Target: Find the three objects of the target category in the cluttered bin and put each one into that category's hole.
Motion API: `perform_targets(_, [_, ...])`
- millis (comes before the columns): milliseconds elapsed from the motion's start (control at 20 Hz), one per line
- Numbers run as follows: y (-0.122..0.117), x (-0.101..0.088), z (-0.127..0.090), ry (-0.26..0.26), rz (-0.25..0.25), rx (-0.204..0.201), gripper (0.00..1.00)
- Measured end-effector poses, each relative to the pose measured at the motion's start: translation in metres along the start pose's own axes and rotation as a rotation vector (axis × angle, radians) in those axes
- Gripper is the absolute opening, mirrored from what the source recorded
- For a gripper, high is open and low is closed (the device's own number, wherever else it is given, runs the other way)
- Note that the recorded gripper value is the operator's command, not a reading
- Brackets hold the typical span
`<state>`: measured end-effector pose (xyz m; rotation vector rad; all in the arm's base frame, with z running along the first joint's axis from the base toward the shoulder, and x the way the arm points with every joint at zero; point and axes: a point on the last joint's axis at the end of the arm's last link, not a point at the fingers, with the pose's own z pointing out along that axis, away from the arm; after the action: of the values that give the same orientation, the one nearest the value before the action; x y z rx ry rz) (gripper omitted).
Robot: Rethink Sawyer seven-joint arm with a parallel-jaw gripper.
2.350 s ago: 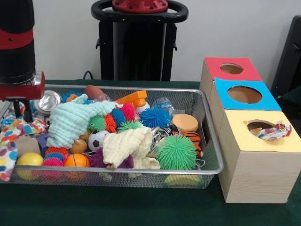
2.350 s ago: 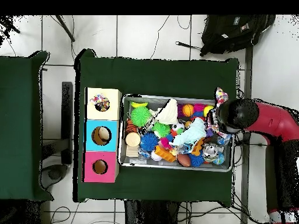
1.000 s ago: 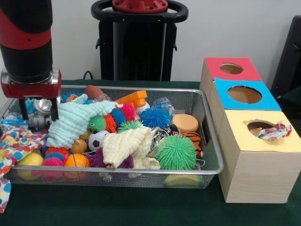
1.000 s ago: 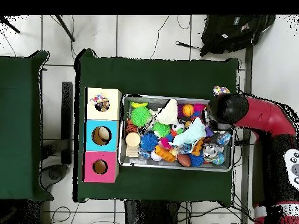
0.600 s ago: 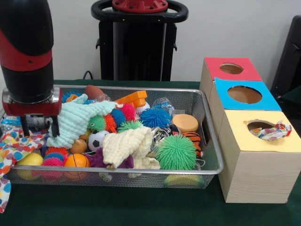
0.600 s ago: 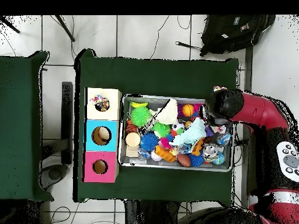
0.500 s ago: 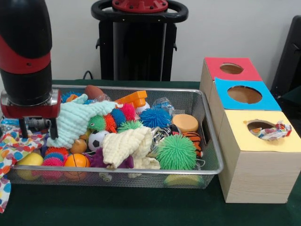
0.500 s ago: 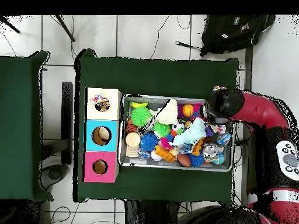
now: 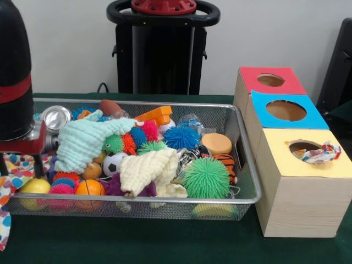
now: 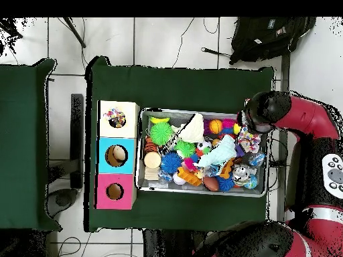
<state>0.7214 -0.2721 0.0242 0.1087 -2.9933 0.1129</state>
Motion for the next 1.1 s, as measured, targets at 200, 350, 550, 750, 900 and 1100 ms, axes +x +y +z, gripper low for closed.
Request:
perform_targets(200, [-0.014, -0.005, 0.003, 0.007, 0.023, 0.000, 1.00])
perform_targets(350, [-0.022, -0.007, 0.007, 0.002, 0.036, 0.002, 1.00])
perform_targets(550, [-0.027, -0.003, 0.011, 0.005, 0.043, -0.002, 1.00])
perform_targets(750, [-0.032, -0.001, 0.012, 0.006, 0.050, -0.003, 0.00])
perform_targets(900, [-0.033, 0.001, 0.012, 0.008, 0.052, -0.005, 0.00])
perform_targets(1100, [-0.030, 0.004, 0.012, 0.015, 0.047, -0.009, 0.00])
